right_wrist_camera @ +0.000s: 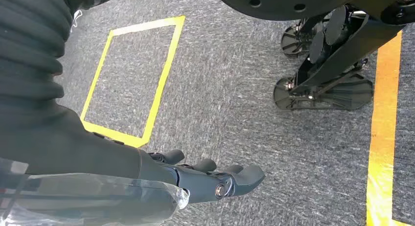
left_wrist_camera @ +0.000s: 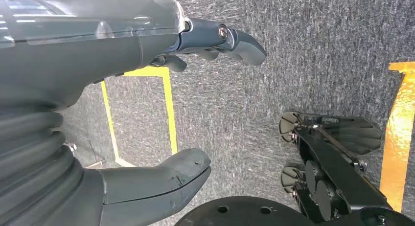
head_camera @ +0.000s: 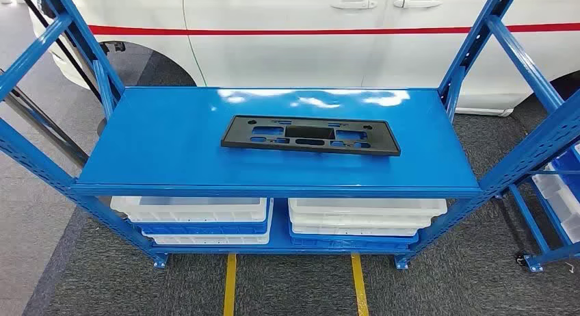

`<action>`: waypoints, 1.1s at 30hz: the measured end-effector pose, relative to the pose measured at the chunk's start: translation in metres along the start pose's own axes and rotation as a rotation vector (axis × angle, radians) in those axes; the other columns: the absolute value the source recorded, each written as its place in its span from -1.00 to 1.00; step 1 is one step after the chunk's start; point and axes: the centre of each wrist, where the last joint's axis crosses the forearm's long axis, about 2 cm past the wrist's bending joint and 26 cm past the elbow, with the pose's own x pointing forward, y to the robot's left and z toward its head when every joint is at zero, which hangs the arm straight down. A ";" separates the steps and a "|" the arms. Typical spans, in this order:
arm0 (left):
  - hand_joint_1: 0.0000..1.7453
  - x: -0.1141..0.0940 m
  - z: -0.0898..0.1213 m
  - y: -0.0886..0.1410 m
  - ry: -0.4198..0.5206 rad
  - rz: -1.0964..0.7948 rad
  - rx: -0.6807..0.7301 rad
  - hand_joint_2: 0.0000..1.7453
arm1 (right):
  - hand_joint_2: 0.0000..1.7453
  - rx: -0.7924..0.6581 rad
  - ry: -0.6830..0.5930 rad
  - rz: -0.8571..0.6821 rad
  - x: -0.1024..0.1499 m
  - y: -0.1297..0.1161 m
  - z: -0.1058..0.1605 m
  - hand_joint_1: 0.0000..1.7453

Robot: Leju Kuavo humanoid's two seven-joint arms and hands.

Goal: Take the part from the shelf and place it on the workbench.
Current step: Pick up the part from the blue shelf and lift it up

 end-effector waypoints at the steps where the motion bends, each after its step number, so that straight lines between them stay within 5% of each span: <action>1: -1.00 0.000 0.000 0.000 0.000 0.000 0.000 1.00 | 1.00 0.000 0.000 0.000 0.000 0.000 0.000 -1.00; 25: -1.00 0.010 -0.002 -0.002 -0.016 -0.014 -0.008 1.00 | 1.00 -0.005 -0.012 -0.011 0.011 0.000 -0.002 -1.00; 28: -1.00 0.031 -0.005 -0.007 -0.043 -0.057 -0.038 -0.50 | 1.00 -0.019 -0.026 -0.044 0.033 0.000 -0.007 -1.00; 29: -1.00 0.039 -0.006 -0.009 -0.050 -0.069 -0.051 -1.00 | 0.50 -0.024 -0.030 -0.056 0.041 0.000 -0.008 -1.00; 32: -1.00 0.060 -0.009 -0.014 -0.066 -0.097 -0.096 -1.00 | -1.00 -0.037 -0.040 -0.093 0.063 0.000 -0.011 -1.00; 33: -1.00 0.067 -0.009 -0.015 -0.070 -0.108 -0.112 -1.00 | -1.00 -0.040 -0.044 -0.105 0.070 0.000 -0.012 -1.00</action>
